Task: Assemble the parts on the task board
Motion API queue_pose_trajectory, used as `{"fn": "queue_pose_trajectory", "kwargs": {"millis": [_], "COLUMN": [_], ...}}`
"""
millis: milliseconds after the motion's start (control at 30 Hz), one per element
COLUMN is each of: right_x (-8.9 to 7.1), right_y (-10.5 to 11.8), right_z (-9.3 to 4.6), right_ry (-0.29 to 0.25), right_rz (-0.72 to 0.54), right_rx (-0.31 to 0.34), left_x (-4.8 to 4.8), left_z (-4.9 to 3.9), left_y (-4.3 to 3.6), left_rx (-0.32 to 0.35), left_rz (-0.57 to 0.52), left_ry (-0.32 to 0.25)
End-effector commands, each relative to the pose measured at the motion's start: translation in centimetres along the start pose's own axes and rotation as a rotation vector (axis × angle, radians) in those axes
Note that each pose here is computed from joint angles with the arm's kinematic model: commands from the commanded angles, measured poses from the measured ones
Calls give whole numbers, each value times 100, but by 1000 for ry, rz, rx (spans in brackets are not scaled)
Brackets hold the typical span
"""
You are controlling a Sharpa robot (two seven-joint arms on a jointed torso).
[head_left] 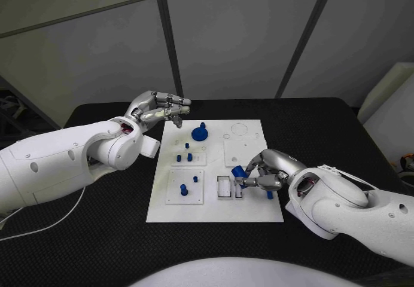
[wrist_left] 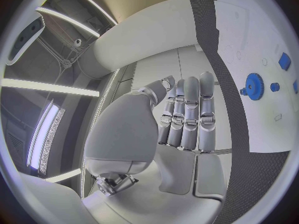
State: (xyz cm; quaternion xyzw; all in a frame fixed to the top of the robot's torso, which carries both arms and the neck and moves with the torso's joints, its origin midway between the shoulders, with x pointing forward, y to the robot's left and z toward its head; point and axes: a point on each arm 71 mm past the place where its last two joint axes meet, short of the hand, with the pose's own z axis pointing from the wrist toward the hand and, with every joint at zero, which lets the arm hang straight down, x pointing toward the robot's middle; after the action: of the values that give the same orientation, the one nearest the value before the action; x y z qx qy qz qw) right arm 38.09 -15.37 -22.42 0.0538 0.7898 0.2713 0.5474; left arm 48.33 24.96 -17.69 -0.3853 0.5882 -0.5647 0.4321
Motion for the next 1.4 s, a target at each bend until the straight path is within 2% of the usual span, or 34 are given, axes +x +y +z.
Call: {"fn": "queue_pose_trajectory", "kwargs": {"millis": [33,233,600,1133,1400], "right_x": [58,151,231,252,224], "right_y": [49,134,178,203,236], "right_z": [55,155,260,347,314], "right_ry": [62,118,164,143,111], "right_rz": [3,-8,-30,-29,-25], "right_rx": [-15,-22,-14,-9,-49], "left_x": [19,28,31,34,33], "left_z": [2,5,3,4,3], "left_y": [-20,-20,-22,-23,-23], "left_rx": [14,14,15,14,14], "left_rz": [-7,-8,-8,-9,-9], "left_ry": [11,13,14,15,15]}}
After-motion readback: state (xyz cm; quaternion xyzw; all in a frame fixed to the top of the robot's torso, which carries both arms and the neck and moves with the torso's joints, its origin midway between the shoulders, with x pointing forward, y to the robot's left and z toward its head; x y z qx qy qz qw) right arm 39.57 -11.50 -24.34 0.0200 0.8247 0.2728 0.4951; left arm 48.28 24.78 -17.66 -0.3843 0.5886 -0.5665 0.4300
